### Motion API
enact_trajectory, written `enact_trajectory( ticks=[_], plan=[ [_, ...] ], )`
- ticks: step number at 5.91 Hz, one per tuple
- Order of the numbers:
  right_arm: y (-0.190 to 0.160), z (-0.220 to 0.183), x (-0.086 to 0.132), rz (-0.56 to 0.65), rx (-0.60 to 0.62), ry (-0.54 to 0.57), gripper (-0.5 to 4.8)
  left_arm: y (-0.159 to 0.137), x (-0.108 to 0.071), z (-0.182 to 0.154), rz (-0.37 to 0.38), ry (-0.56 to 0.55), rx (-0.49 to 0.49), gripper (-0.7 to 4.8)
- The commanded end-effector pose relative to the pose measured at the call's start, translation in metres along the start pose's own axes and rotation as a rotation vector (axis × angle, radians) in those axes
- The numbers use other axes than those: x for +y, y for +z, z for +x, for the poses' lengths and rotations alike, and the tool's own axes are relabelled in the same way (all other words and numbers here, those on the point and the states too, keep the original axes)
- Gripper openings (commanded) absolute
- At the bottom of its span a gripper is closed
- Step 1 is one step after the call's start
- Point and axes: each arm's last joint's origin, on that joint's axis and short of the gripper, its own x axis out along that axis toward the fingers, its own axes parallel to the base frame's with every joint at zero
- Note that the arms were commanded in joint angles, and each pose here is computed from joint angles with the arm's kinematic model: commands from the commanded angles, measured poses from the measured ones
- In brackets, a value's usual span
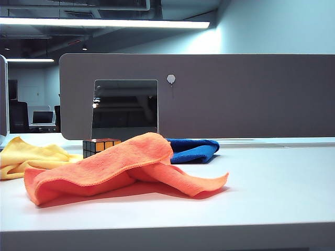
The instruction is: Pick up a rag that is the same color as the top surface of the Rubik's Cube and cover the cube with it.
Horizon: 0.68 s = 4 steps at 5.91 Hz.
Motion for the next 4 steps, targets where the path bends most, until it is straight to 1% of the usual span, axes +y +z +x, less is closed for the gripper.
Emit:
enact_trajectory(
  ticks=[1,3,4],
  plan=[
    [0.0011,0.0000,-0.0001,-0.003,-0.016,-0.005,-0.01,0.0011,-0.0001,0.0000,0.000,0.001,-0.009,-0.05],
    [0.0011,0.0000,-0.0001,-0.003,-0.016,-0.005,-0.01,0.0013,-0.0004,-0.0001,0.001,-0.009,-0.010,-0.05],
    [0.0054,-0.0002,0.0000,-0.006,-0.061,-0.002,-0.01,0.0013,-0.0004,0.0000,0.000,-0.009,-0.009,-0.05]
  ],
)
